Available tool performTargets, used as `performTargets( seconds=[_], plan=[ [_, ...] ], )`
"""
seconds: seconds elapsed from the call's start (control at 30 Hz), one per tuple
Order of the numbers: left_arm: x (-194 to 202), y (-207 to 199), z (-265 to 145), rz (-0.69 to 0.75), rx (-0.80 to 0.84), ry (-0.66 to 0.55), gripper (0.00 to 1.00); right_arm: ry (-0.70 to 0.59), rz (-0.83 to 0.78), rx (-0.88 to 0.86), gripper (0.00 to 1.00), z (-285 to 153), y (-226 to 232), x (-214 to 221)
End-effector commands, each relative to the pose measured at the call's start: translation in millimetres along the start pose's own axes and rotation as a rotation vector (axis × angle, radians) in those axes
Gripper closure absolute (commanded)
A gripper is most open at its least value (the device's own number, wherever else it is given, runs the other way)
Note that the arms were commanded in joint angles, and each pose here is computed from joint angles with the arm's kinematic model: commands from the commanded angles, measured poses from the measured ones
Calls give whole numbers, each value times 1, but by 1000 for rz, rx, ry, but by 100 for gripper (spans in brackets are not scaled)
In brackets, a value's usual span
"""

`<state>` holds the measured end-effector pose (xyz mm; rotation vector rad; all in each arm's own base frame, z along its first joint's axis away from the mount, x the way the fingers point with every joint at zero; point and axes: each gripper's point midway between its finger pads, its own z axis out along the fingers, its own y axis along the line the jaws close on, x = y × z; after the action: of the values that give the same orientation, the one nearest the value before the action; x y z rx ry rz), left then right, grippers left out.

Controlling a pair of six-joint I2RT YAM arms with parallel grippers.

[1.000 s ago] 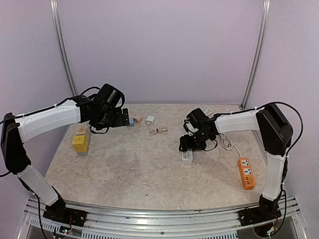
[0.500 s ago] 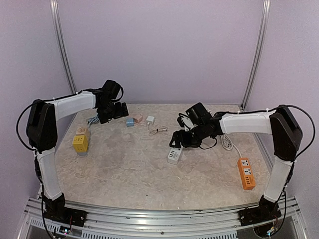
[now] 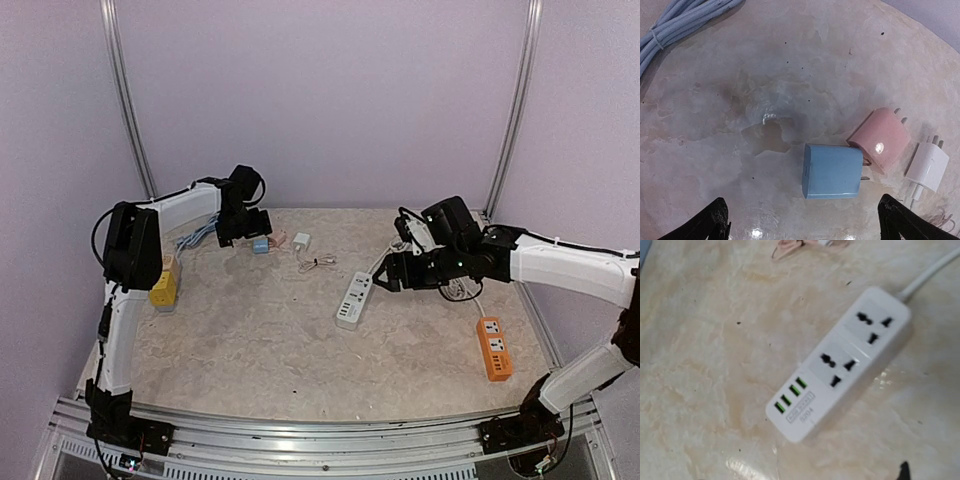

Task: Insert the plug
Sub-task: Pick up the plug at the center of the board.

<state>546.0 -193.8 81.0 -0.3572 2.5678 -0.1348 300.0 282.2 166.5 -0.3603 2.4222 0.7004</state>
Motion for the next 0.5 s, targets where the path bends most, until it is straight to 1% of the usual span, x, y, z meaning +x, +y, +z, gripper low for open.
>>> performTargets(
  seconds=[0.0, 0.2, 0.47],
  plan=[
    [9, 5, 18, 66, -77, 31, 1, -24, -3, 70, 22, -24, -15, 11],
    [3, -4, 23, 111, -101, 29, 1, -41, 2, 86, 22, -37, -20, 16],
    [23, -6, 44, 176, -99, 89, 1, -39, 2, 99, 22, -36, -25, 21]
  ],
)
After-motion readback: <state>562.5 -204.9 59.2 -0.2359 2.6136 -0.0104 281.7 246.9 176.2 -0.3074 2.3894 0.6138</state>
